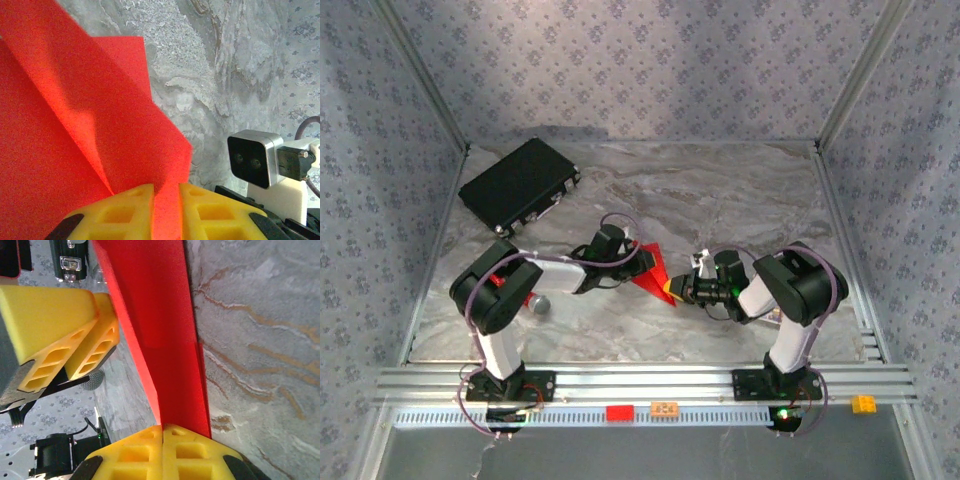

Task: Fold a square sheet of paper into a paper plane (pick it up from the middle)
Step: Fourth fold the wing at the center of the table.

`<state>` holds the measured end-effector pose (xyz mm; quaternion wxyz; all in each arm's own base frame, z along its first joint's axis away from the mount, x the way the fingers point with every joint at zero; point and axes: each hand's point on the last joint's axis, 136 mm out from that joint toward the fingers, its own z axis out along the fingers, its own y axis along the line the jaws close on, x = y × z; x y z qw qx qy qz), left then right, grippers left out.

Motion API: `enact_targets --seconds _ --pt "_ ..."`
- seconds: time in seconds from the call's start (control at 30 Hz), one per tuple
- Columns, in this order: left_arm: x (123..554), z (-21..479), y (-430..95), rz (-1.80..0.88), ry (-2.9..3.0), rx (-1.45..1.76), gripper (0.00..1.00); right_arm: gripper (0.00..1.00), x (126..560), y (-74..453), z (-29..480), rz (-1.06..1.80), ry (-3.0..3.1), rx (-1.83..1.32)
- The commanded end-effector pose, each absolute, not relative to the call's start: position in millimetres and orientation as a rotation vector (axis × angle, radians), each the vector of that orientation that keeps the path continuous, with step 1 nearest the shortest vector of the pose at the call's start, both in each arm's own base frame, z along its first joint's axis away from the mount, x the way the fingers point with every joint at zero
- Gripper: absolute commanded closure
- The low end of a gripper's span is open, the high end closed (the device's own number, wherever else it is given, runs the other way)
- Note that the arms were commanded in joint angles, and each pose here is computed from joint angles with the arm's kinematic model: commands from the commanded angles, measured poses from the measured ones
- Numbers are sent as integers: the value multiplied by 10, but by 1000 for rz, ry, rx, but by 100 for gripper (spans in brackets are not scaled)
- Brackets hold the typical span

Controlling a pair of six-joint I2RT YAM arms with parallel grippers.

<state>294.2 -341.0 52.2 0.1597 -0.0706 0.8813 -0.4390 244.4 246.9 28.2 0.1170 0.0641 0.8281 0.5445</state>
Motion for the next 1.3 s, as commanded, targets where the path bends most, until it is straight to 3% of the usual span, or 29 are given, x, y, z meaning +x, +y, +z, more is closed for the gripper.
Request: enact_targets --seconds 0.0,0.57,1.27 --pt "3001 605 -3532 -1291 2488 -148 81 98 2403 2426 152 1594 2478 256" --pt "3123 331 -3489 -1183 2544 -199 83 98 2420 2391 87 1596 2529 317" --pt "3150 418 -3603 -1237 2525 -116 82 99 2407 2296 35 1549 2523 410"
